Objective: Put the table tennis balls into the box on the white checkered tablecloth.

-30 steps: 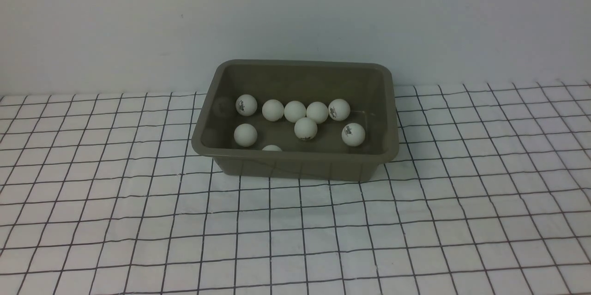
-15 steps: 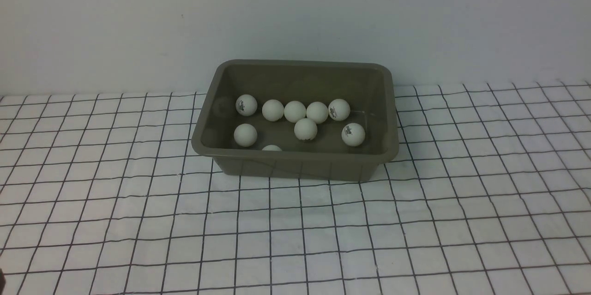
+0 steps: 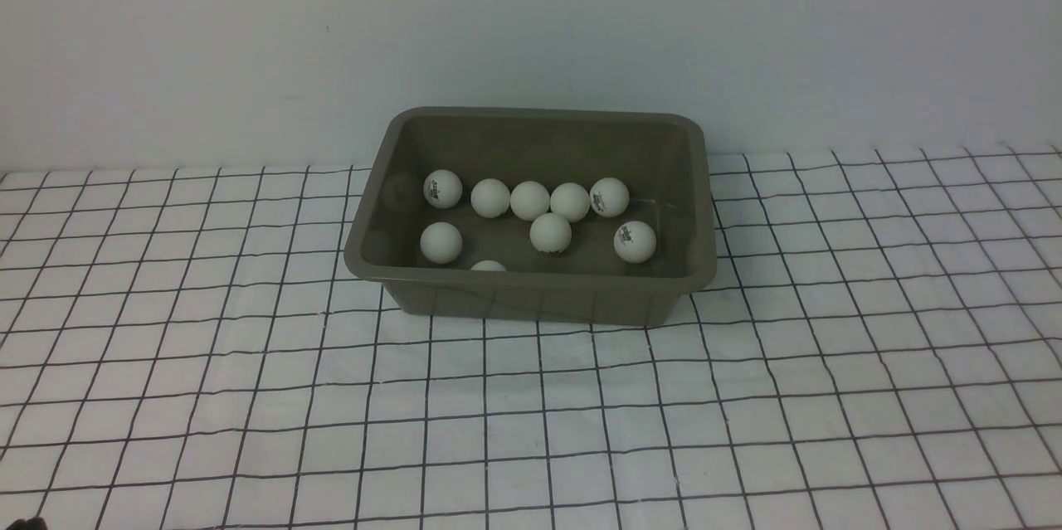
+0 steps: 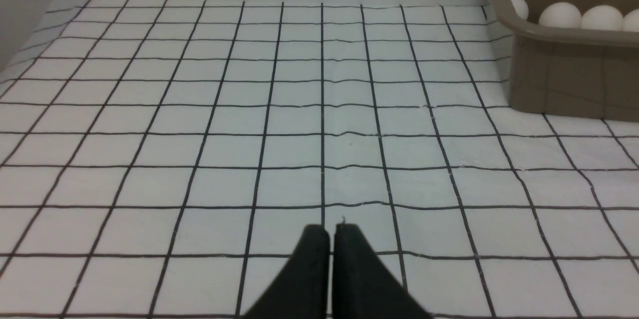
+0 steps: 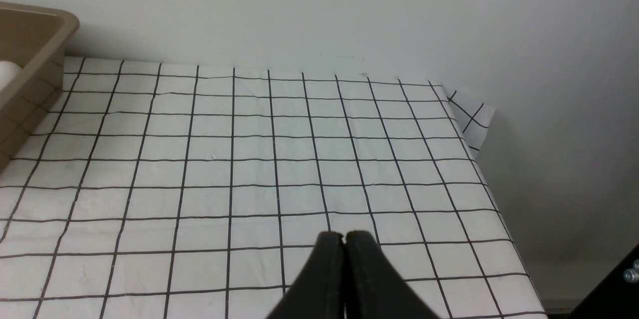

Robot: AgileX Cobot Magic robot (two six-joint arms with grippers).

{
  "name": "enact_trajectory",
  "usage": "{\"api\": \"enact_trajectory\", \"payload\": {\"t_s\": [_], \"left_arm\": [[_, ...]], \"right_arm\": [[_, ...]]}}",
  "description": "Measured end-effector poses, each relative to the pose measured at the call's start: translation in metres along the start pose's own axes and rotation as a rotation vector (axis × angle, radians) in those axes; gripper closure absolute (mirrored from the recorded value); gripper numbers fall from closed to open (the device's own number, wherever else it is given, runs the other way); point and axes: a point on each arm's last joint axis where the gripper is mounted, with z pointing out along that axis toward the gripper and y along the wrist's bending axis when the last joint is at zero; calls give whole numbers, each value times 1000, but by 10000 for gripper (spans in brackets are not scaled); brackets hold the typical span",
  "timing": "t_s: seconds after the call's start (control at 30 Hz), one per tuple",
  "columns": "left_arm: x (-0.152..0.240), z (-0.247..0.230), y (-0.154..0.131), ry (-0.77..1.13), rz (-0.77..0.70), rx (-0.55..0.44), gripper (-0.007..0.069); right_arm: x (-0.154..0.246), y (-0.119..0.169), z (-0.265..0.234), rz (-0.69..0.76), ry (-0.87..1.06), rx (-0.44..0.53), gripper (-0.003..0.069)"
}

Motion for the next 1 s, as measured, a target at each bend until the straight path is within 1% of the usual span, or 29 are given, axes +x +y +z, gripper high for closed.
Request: {"api": "enact_trajectory", "payload": {"t_s": [0.7,0.73,0.83,0.93,1.0], "left_arm": [[0,0,0,0,-10,1,629],[0,0,0,0,-10,1,629],[0,0,0,0,-10,1,629],[0,0,0,0,-11,1,629],[0,0,0,0,-11,1,629]], "right_arm": [[0,0,0,4,-1,-1,676],[-1,1,0,22,-14,-14,676],[-9,9,-1,110,-98,-106,676],[-27,23,-6,210,-296,-265,676],[-32,35,-8,226,-447,-340,676]]}}
